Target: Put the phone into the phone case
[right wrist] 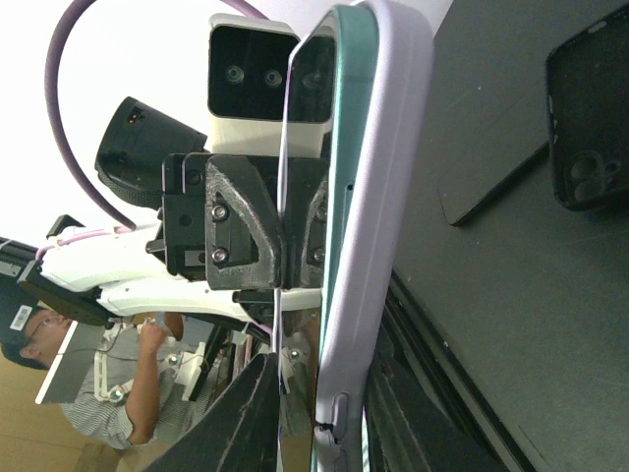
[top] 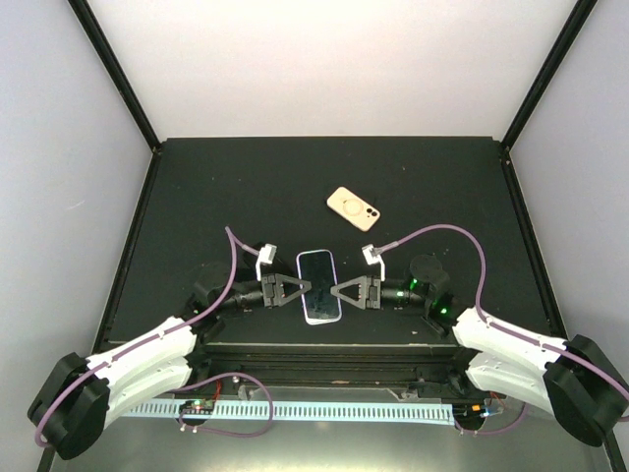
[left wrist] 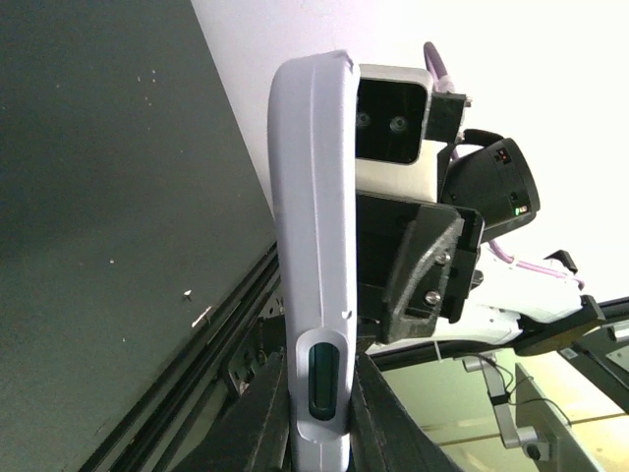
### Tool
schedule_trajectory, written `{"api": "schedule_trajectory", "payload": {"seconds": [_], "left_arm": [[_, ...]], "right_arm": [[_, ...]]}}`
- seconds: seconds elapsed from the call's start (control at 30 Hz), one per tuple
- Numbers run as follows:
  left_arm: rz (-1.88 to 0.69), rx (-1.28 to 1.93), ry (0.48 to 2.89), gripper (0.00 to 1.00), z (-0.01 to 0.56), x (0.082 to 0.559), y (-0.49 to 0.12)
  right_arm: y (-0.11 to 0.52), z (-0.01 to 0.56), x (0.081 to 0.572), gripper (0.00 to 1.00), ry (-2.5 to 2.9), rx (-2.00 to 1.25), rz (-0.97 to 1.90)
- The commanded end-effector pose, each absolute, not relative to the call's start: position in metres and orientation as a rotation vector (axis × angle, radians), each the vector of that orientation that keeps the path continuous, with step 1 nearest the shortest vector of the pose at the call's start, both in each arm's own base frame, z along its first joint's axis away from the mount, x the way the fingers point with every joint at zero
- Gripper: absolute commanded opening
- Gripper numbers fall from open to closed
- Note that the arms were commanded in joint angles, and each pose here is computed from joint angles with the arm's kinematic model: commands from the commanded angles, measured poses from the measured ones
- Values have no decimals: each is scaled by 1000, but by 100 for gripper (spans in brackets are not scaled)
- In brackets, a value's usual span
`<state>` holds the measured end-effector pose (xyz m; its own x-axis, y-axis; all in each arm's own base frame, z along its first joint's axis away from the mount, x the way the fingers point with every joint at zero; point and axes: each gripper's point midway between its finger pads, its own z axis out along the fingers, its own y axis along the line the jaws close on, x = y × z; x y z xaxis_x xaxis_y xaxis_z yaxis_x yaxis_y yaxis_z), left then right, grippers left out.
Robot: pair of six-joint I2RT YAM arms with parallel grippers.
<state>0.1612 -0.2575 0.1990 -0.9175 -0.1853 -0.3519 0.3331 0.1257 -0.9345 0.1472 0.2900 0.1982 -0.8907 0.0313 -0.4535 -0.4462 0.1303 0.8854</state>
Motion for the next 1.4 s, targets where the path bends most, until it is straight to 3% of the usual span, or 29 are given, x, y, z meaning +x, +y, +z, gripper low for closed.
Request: {"api": "schedule_trajectory", "payload": {"seconds": [0.0, 0.07, 0.2, 0.37, 0.6, 1.03, 1.23, 1.37], "left_arm": [[-1846, 184, 1904, 2, 228, 167, -257], [-1838, 184, 1889, 2, 232, 168, -257], [-1826, 178, 1859, 1, 240, 172, -256], [-1827, 184, 1834, 2, 248, 174, -256], [-1815, 172, 1828, 1, 249, 177, -256], [-1609, 172, 1929, 2, 230, 189, -251], [-1603, 183, 1941, 2, 226, 188, -250], [-1676, 208, 1919, 2, 231, 179, -253]], "right_arm": [[290, 206, 141, 46, 2036, -432, 1843], [290, 204, 140, 54, 2054, -421, 1853], [289, 195, 136, 60, 2090, -406, 1861], [287, 187, 134, 61, 2119, -393, 1866], [287, 174, 130, 50, 2178, -374, 1883], [286, 184, 128, 1, 2153, -330, 1939], [286, 186, 131, 1, 2160, -286, 1951], [286, 183, 133, 17, 2166, -295, 1912]]}}
